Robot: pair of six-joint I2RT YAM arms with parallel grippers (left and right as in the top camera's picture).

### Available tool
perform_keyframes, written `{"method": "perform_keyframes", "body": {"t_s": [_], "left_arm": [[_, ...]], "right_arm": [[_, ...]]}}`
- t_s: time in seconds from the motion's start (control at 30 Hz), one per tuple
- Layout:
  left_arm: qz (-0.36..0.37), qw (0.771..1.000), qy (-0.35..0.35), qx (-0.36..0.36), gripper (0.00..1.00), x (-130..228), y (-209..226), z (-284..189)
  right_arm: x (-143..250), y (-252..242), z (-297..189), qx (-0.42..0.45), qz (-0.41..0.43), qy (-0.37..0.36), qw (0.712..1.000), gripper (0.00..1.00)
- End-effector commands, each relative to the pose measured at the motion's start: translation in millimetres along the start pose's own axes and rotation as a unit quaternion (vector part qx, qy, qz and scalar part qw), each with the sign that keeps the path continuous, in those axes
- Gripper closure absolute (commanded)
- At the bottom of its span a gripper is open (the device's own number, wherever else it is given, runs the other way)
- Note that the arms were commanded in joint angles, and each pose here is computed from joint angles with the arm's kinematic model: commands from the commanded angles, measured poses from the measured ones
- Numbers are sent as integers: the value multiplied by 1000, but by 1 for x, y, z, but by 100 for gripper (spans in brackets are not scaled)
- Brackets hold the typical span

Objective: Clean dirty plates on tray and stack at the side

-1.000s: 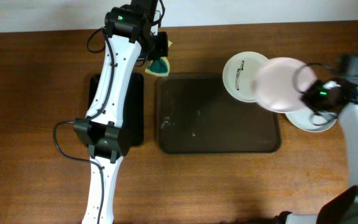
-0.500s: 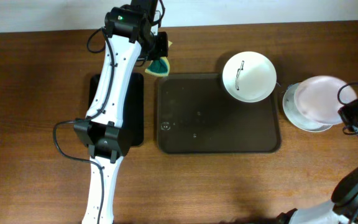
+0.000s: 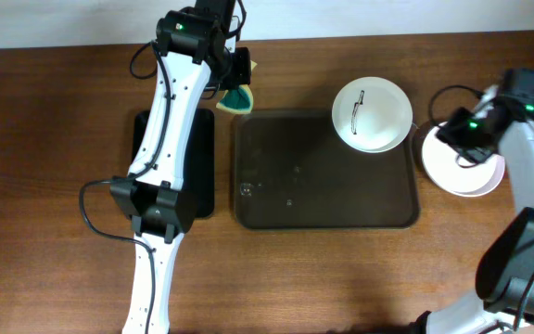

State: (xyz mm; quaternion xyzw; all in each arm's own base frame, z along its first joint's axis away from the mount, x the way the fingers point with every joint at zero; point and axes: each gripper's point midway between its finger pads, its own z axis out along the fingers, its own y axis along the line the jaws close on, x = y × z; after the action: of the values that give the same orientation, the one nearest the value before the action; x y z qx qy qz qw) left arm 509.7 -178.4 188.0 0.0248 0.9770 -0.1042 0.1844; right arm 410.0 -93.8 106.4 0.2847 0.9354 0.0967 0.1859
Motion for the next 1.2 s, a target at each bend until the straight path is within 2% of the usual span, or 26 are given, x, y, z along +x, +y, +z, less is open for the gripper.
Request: {"method": "perform_keyframes", "body": {"t_s": [0.0, 0.3, 0.73, 0.93, 1.03, 1.17], "left_arm": [[6, 1000, -17, -1, 100, -6, 2, -11], [7, 1000, -17, -1, 100, -6, 1, -11], [9, 1000, -18, 1, 100, -7, -1, -9], [9, 1000, -16, 0, 100, -6, -1, -9], [9, 1000, -16, 0, 100, -6, 0, -9], [9, 1000, -16, 0, 100, -6, 0, -9]], "right_arm": [[6, 12, 24, 48, -10, 1, 999, 55], [28, 24, 85, 85, -28, 29, 996, 59], [33, 48, 97, 68, -58, 23, 996, 59], [63, 38, 112, 93, -65, 78, 990, 60], [82, 28, 107, 110, -68, 120, 984, 66], [112, 36, 98, 66, -121, 193, 972, 71]]}}
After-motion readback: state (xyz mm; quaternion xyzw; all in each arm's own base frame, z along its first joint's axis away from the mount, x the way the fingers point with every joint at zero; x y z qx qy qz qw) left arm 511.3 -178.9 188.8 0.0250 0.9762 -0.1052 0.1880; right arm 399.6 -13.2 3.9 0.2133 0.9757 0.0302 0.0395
